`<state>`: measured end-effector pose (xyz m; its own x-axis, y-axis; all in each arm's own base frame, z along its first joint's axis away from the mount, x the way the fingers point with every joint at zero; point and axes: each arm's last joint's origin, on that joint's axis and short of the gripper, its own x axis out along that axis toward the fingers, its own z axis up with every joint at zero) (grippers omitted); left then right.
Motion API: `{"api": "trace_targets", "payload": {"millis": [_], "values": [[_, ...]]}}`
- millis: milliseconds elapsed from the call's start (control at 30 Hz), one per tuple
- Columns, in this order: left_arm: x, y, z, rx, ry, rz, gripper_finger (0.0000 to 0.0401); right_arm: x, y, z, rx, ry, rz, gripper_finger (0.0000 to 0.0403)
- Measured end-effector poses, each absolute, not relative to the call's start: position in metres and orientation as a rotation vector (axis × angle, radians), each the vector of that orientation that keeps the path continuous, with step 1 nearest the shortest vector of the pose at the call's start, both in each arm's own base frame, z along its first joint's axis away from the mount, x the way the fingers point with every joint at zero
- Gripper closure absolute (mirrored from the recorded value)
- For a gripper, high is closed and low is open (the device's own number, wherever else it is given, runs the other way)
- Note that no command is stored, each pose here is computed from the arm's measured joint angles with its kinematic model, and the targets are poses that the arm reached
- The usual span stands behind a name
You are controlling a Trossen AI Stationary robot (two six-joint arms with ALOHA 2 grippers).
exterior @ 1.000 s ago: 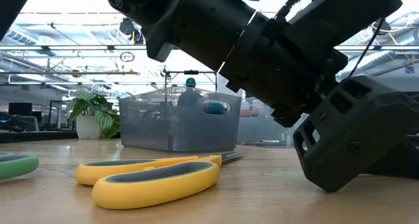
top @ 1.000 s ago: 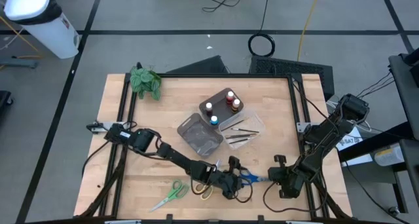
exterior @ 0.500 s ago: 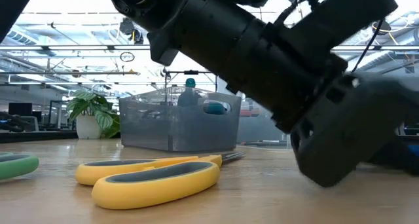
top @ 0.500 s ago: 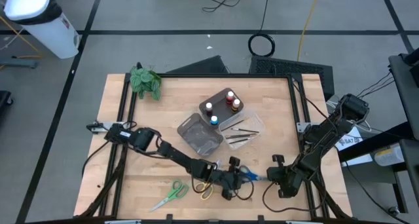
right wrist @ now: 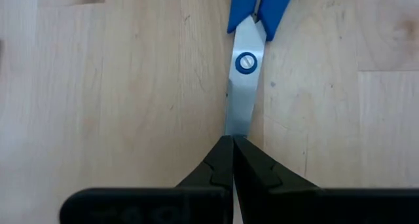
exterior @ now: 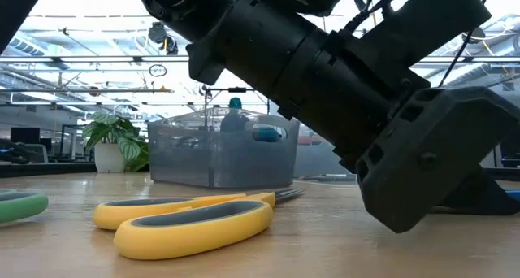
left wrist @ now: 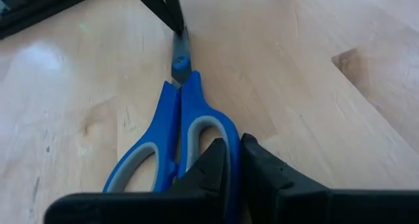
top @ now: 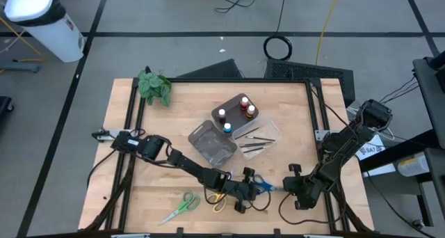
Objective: Pick & Place Paint Supplies
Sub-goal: Put the blue scissors into the bottom black bin
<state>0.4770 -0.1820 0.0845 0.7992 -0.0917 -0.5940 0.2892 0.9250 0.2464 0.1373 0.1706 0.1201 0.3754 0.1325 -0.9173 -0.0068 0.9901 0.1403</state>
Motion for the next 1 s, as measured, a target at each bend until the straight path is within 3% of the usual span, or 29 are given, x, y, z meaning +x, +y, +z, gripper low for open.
{"api": "trace_targets", "payload": {"millis": [200, 600, 867, 1000], "values": [[0.472, -0.190, 0.112, 0.330, 0.566, -0.217, 0.0366, 0.137, 0.165, 0.139, 0.134, 1.066, 0.066, 0.0403], [0.438, -0.220, 0.221, 0.353, 0.409, -0.251, 0.0366, 0.130, 0.145, 0.202, 0.177, 0.661, 0.088, 0.0403], [0.376, -0.209, 0.271, 0.456, 0.674, -0.039, 0.0366, 0.131, 0.140, 0.227, 0.070, 0.411, 0.038, 0.0403], [0.345, -0.189, 0.272, 0.467, 0.813, 0.052, 0.0366, 0.135, 0.142, 0.233, -0.005, 0.334, 0.005, 0.0403]]}}
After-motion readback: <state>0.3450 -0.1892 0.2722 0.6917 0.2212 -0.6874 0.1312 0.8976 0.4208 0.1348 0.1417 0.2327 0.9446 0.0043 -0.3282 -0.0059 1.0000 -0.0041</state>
